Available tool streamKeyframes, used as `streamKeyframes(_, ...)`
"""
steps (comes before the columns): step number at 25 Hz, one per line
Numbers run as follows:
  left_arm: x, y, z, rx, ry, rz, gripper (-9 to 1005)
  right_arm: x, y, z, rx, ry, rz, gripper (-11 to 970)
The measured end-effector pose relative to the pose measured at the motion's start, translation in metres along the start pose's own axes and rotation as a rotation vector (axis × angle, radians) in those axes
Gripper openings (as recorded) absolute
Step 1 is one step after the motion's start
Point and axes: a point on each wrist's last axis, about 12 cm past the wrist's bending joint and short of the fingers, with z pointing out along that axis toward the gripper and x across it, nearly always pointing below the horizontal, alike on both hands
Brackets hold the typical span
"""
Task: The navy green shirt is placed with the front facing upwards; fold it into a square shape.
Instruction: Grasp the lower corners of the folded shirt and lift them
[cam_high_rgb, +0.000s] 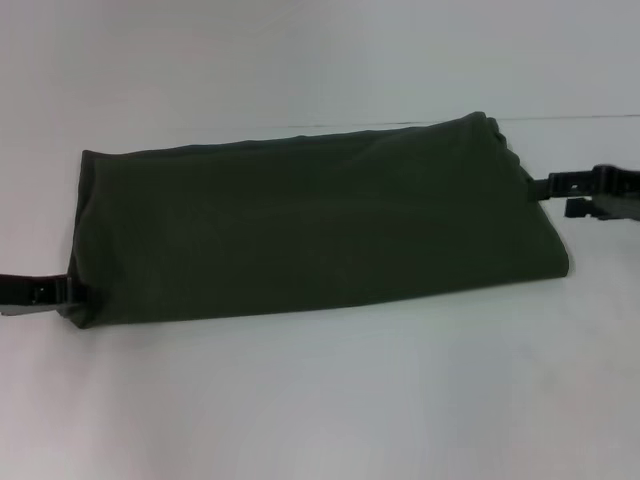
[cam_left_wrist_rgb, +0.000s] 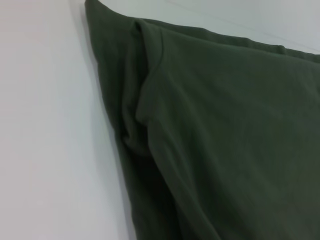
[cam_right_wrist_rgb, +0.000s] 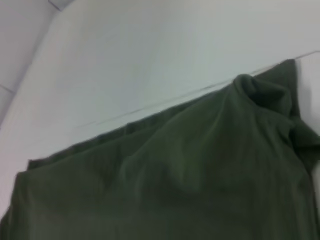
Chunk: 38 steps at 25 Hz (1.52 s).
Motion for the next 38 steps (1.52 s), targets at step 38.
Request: streamKeyframes(38,0.001,-0.003,-0.001,0.022,0.020,0.022,42,-0.001,0.020,0.045,0.337,0.176,-0.029,795)
